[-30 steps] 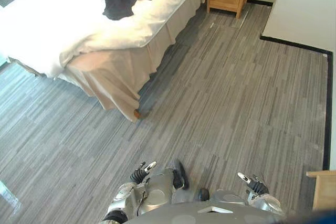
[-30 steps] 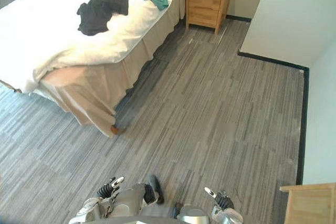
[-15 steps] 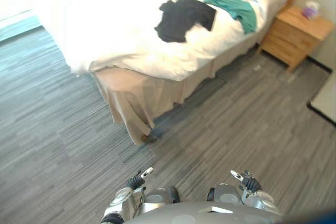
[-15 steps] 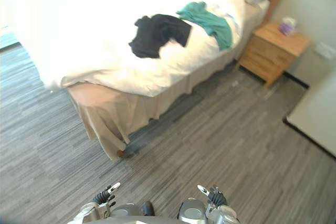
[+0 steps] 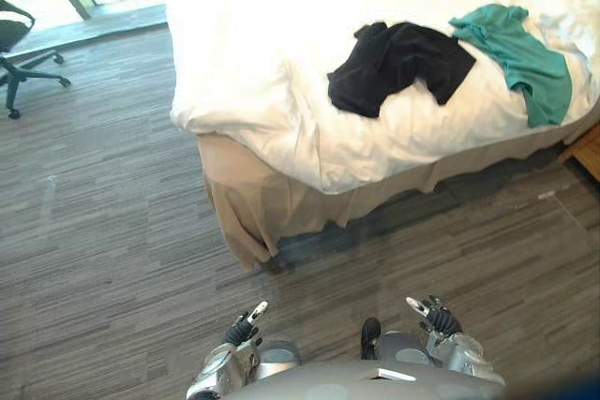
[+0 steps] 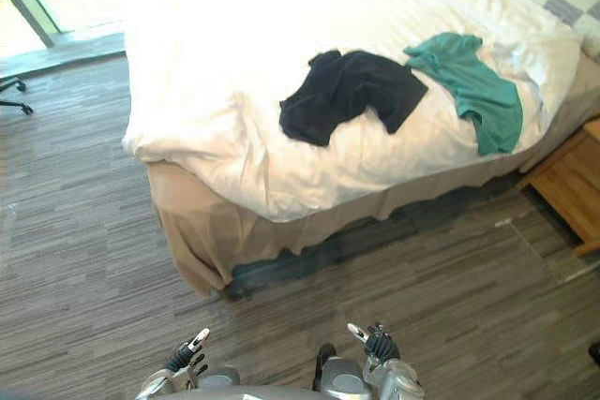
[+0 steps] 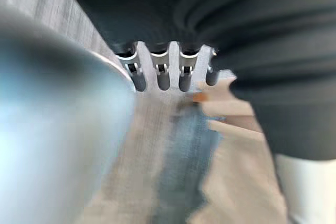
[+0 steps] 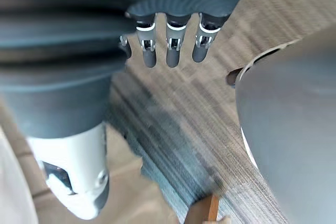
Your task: Tidy the bed and pick cloth on bed and put in laundry
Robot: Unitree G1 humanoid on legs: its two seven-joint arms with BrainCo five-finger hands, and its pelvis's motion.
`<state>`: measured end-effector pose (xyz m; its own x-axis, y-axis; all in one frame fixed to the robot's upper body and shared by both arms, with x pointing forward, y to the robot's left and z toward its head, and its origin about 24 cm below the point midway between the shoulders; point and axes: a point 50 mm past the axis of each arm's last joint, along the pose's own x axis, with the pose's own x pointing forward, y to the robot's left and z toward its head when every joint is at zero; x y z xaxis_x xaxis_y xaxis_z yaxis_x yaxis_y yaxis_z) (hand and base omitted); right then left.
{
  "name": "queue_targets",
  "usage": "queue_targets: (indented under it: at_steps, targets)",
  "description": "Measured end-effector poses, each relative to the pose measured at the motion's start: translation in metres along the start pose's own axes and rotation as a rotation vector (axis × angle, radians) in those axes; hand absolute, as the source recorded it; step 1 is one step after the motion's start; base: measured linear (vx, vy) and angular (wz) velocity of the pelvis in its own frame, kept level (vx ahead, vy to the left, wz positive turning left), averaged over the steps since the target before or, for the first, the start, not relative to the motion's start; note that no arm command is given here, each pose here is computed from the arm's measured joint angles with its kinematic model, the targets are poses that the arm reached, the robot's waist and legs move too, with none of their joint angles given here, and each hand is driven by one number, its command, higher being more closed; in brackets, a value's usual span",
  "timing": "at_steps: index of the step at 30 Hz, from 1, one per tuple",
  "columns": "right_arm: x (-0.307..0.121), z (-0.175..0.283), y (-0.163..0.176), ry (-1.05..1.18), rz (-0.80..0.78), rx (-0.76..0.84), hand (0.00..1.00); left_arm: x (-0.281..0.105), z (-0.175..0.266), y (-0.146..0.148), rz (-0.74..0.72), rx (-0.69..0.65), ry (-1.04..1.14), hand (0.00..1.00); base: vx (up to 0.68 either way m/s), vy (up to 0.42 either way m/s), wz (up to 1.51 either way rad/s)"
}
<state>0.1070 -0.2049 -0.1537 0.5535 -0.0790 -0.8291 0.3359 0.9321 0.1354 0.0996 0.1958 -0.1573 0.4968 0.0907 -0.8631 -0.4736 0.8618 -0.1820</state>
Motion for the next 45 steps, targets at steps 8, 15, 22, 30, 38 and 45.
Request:
queue_targets:
  at_steps: [8,15,22,30,38,45]
  targets:
    - [-0.001,-0.003,-0.007,0.04,-0.035,-0.025,0.0,0.001,-0.005,-0.013,-0.045,-0.003,0.001,0.0,0.22,0.064,0.08]
    - [0.0,-0.013,0.009,0.071,-0.017,-0.04,0.0,0.0,0.0,0.003,-0.014,0.043,0.036,0.0,0.11,0.06,0.01]
    - [-0.001,-0.007,-0.001,0.023,-0.058,0.005,0.0,0.001,-0.002,-0.001,-0.034,0.112,0.07,0.0,0.08,0.076,0.05]
    - [0.002,-0.009,0.03,0.006,0.048,-0.015,0.0,0.0,0.001,0.014,0.016,0.094,0.088,0.0,0.15,-0.017,0.27]
    - [0.003,-0.005,0.019,0.03,0.038,-0.11,0.0,-0.002,-0.012,0.006,0.011,-0.089,0.083,0.0,0.03,-0.027,0.04]
    - [-0.001,-0.014,0.004,0.083,-0.009,-0.094,0.0,-0.011,0.014,0.049,0.23,-0.697,-0.191,0.0,-0.02,-0.031,0.13]
